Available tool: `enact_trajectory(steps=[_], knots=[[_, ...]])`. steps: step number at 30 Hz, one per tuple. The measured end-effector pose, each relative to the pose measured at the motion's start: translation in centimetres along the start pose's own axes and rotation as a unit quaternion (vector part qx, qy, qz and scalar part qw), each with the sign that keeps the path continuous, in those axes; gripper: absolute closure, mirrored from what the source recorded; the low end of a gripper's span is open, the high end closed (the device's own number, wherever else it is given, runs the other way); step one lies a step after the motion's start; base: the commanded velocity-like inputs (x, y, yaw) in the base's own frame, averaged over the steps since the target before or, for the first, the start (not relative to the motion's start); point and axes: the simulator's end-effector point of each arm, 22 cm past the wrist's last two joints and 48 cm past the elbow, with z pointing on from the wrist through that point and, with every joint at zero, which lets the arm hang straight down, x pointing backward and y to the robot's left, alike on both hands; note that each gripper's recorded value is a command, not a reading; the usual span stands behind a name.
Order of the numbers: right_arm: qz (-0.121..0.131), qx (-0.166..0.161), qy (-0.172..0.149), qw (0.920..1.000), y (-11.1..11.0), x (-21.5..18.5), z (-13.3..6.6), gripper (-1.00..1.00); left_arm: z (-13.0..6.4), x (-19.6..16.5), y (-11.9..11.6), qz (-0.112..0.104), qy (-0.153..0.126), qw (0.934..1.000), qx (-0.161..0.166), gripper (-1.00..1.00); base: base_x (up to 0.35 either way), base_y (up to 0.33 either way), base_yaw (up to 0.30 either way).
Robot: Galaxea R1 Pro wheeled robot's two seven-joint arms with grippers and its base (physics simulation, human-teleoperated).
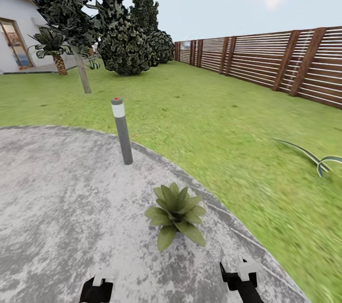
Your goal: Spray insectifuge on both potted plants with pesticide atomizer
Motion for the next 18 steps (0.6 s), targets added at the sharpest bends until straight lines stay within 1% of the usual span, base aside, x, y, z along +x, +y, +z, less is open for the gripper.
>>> enact_trajectory(steps=[6, 9, 11, 15, 18], knots=[[0.000, 0.000, 0.000, 1.0000, 0.00, 0.00, 0.00, -1.00, 0.00, 0.00, 0.02, 0.000, 0.000, 1.0000, 0.000, 1.00, 0.324, 0.000, -0.001], [0.000, 0.000, 0.000, 1.0000, -0.01, -0.03, 0.00, -1.00, 0.00, -0.03, -0.03, 0.000, 0.000, 1.0000, 0.000, 1.00, 0.269, 0.000, -0.095], [0.000, 0.000, -0.001, 1.0000, -0.02, -0.08, 0.00, -1.00, -0.01, -0.09, 0.01, 0.000, -0.001, 1.0000, 0.000, 1.00, 0.132, 0.000, -0.190], [0.000, 0.001, -0.002, 1.0000, -0.04, -0.24, 0.01, -1.00, -0.04, -0.24, 0.04, 0.000, -0.002, 1.0000, 0.000, 1.00, 0.027, 0.000, -0.200], [0.000, 0.000, -0.003, 1.0000, -0.03, -0.30, 0.01, -1.00, -0.05, -0.30, 0.05, 0.000, -0.003, 1.0000, 0.000, 1.00, 0.003, 0.000, -0.060]])
